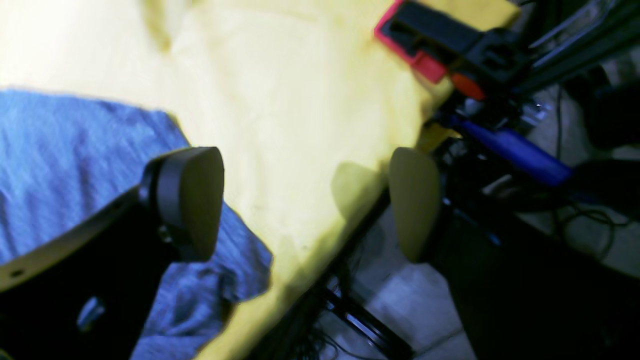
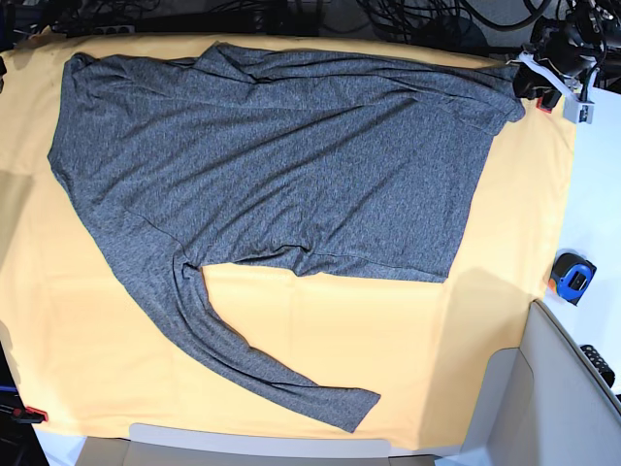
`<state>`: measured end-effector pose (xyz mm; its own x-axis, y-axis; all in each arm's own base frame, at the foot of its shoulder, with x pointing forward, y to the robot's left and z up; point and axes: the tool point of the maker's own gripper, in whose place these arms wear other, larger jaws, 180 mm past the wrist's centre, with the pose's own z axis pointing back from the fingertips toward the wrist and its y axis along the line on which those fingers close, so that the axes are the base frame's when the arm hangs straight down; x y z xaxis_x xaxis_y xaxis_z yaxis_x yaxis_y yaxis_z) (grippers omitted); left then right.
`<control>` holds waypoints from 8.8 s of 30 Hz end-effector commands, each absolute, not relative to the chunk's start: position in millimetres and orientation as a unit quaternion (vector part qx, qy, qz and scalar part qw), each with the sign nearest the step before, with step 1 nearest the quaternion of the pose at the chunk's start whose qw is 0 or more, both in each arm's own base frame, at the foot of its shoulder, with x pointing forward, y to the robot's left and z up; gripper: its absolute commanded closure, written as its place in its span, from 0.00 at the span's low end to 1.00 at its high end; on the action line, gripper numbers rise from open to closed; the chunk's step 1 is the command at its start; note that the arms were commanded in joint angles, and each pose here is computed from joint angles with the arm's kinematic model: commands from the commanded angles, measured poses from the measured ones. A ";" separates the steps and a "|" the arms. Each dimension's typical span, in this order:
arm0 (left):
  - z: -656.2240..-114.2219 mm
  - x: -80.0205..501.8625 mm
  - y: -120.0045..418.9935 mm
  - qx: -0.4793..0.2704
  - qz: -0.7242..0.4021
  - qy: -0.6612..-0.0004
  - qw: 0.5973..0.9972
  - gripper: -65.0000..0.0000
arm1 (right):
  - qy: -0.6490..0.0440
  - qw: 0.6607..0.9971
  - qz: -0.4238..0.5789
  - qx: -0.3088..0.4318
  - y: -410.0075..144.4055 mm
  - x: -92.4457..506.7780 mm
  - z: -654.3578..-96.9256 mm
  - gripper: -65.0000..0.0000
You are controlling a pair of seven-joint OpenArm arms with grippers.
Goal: Fold the T-shirt properly
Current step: 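Open both grippers and release the shirt edge, then move both grippers to the shirt's hem edge, then grasp the hem edge of the shirt with both grippers, then lift the gripped hem and fold it over toward the collar with both grippers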
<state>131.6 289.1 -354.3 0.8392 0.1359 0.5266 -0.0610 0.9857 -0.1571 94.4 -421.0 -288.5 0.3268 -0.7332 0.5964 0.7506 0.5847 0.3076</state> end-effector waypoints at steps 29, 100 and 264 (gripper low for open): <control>-344.0 423.5 257.5 -0.271 -0.007 -0.338 0.901 0.83 | -0.400 0.904 0.089 0.125 -279.0 474.8 -280.6 0.25; -394.4 431.7 222.6 -0.322 0.076 -0.339 0.881 0.35 | -0.334 0.922 0.073 0.180 -235.2 431.9 -393.6 0.25; -435.0 407.6 155.2 -0.368 0.085 -0.310 0.872 0.98 | -0.235 0.955 0.028 0.177 -236.9 351.6 -461.3 0.47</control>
<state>416.3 163.6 -425.5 0.7576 0.3943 0.5201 0.0984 0.7188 -0.6882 408.6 -242.9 -406.1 0.7068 -0.1740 0.6856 -0.1420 0.9146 0.3785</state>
